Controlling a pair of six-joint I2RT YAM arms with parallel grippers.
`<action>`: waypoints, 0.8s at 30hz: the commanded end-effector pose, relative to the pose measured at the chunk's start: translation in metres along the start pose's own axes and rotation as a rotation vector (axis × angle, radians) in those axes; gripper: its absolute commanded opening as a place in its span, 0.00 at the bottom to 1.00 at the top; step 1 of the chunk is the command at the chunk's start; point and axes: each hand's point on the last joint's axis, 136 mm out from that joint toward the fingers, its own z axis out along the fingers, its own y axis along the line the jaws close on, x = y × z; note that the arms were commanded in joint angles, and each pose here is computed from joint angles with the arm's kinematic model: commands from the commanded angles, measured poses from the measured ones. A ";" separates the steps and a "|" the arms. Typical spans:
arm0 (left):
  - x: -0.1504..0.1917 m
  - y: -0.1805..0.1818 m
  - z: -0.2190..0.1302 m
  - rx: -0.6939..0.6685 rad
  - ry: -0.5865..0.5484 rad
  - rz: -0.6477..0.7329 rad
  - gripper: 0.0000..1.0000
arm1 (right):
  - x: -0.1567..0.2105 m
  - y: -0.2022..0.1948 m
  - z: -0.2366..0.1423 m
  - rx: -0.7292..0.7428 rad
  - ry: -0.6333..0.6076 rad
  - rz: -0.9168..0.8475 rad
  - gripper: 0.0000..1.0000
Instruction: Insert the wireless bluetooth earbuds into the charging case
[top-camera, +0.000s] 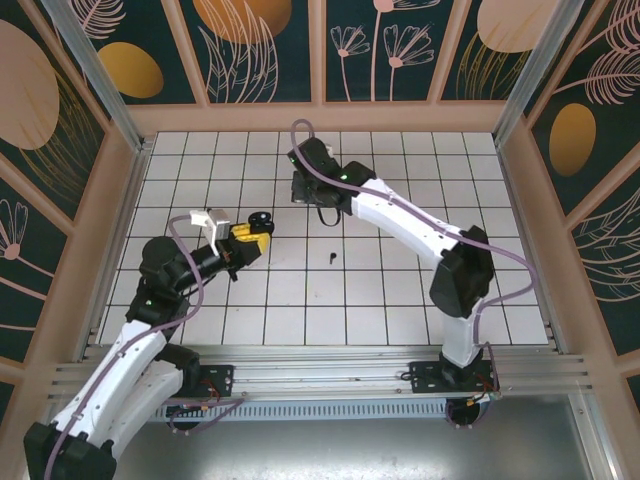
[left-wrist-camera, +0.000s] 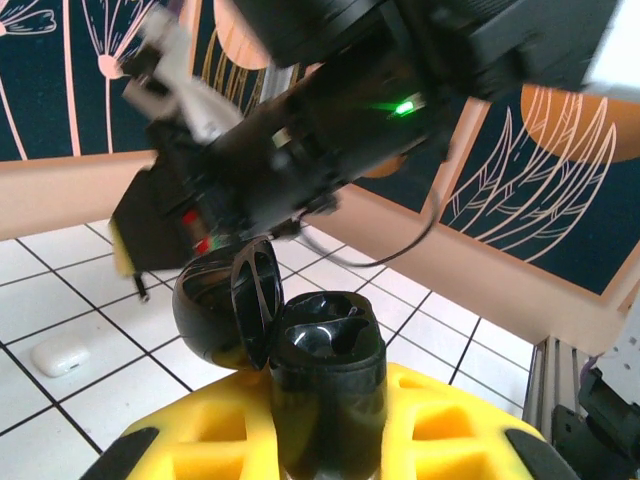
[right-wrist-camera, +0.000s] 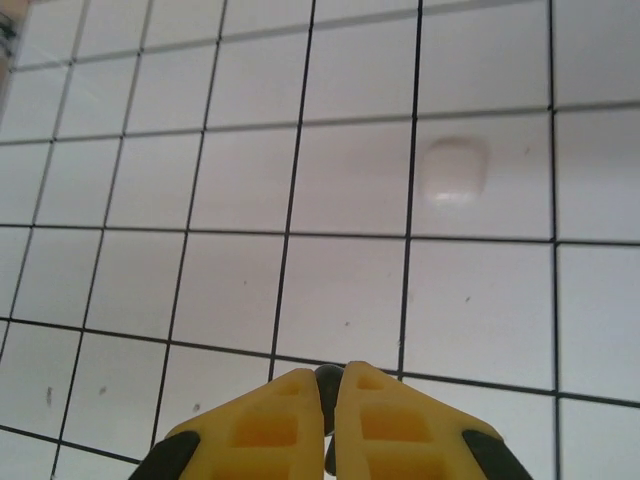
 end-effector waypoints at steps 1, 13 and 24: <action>-0.025 -0.007 0.007 0.050 -0.083 0.056 0.08 | -0.021 -0.006 -0.036 0.010 -0.098 -0.038 0.07; -0.031 0.007 0.052 0.013 -0.054 0.096 0.08 | -0.039 0.021 -0.110 -0.147 -0.258 -0.030 0.08; -0.032 0.018 0.070 -0.012 -0.082 0.050 0.08 | -0.036 0.051 -0.143 -0.208 -0.349 -0.131 0.09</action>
